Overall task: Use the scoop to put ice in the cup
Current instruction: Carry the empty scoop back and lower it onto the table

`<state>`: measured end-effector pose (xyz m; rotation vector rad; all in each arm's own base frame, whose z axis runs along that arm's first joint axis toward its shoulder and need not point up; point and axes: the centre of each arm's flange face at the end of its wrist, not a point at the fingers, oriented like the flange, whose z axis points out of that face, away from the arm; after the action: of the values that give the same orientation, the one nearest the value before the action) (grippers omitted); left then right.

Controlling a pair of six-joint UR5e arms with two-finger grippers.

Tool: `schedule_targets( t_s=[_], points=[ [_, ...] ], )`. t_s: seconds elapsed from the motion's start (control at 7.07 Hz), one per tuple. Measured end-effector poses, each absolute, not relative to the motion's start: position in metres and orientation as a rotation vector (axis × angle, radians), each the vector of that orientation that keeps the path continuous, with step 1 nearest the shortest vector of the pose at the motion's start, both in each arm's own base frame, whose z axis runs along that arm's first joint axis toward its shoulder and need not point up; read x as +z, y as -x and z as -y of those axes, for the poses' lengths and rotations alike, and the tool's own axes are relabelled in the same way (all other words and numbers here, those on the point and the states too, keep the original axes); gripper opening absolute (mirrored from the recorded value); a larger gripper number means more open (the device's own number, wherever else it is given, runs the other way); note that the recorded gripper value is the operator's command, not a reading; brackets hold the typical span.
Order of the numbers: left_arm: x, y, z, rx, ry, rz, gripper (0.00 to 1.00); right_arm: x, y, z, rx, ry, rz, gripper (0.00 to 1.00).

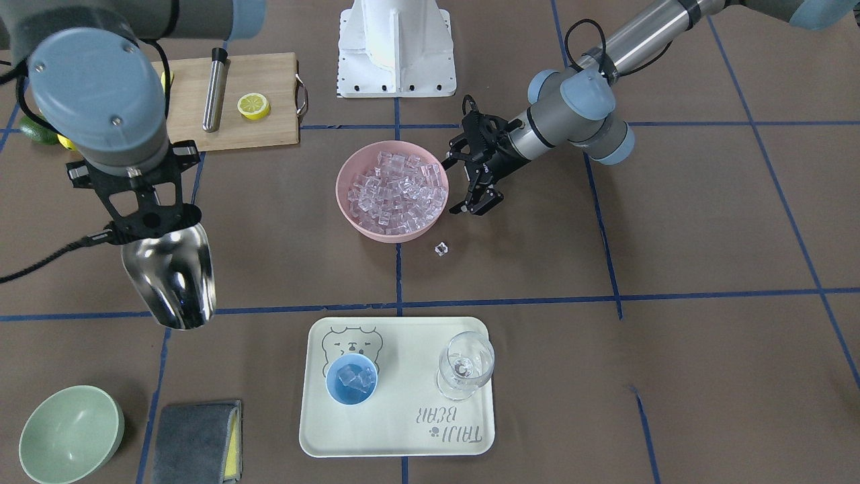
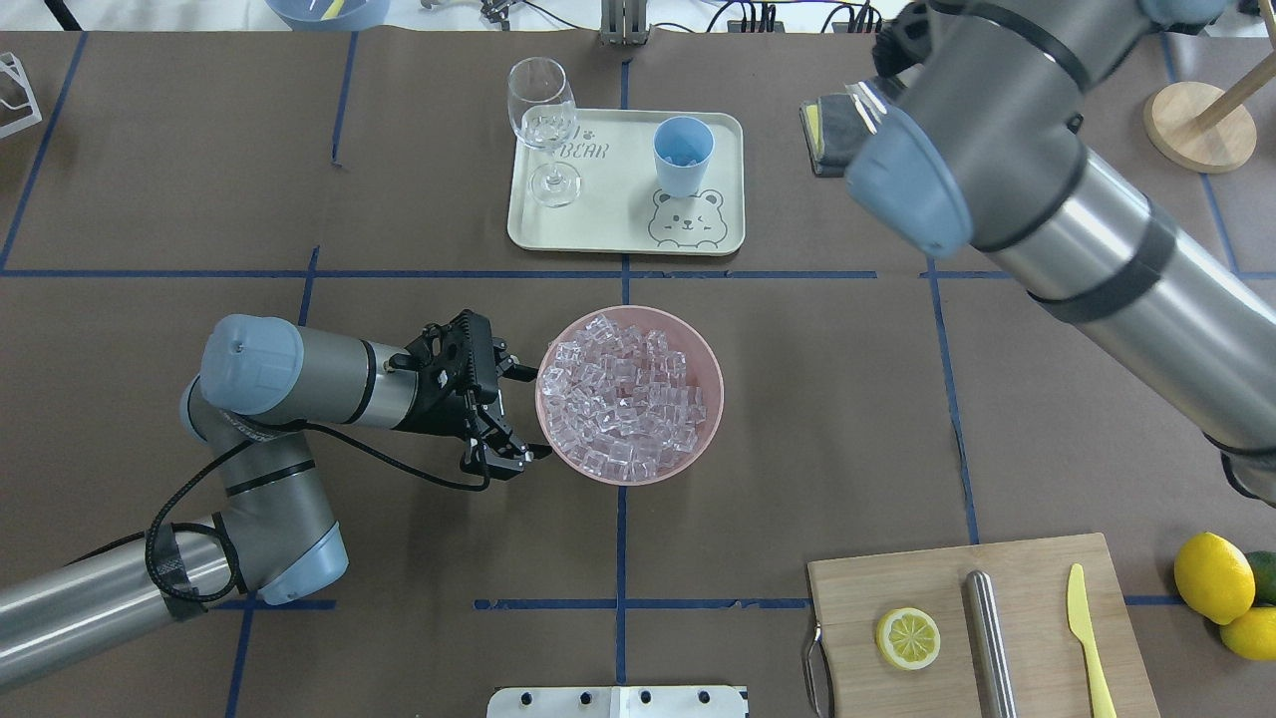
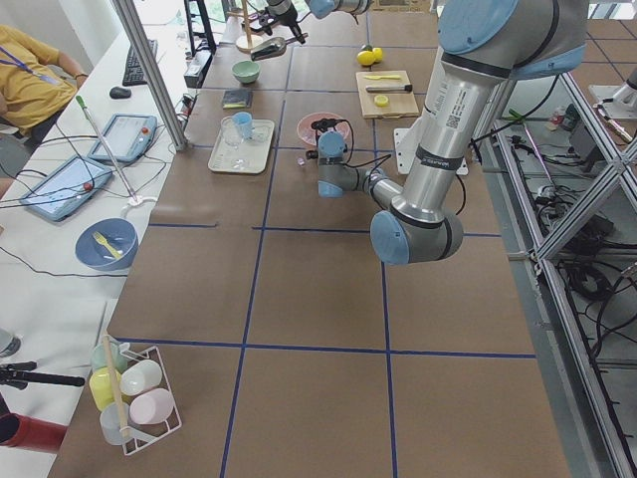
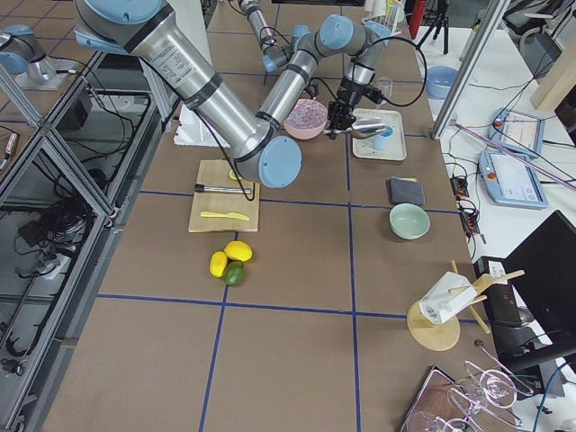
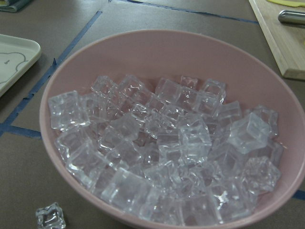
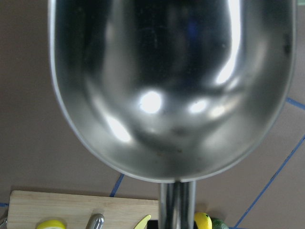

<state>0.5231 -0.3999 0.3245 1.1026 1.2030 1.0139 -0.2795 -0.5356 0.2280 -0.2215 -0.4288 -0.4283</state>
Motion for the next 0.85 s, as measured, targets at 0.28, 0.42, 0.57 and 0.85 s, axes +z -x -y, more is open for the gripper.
schedule_targets(
  t_s=[0.28, 0.42, 0.57, 0.85],
  points=[
    [0.325, -0.523, 0.4, 1.014, -1.102, -1.203, 0.99, 0.268, 0.253, 0.482, -0.288, 0.253, 0.466, 0.0],
    [0.325, -0.523, 0.399, 1.015, -1.102, -1.203, 0.99, 0.289, 0.253, 0.459, -0.224, 0.273, 0.482, 0.0],
    [0.325, -0.523, 0.399, 1.015, -1.101, -1.203, 0.99, 0.31, 0.261, 0.44, -0.166, 0.282, 0.49, 0.0],
    [0.325, -0.523, 0.399, 1.015, -1.103, -1.204, 0.99, 0.352, 0.282, 0.414, -0.088, 0.311, 0.48, 0.0]
  ],
)
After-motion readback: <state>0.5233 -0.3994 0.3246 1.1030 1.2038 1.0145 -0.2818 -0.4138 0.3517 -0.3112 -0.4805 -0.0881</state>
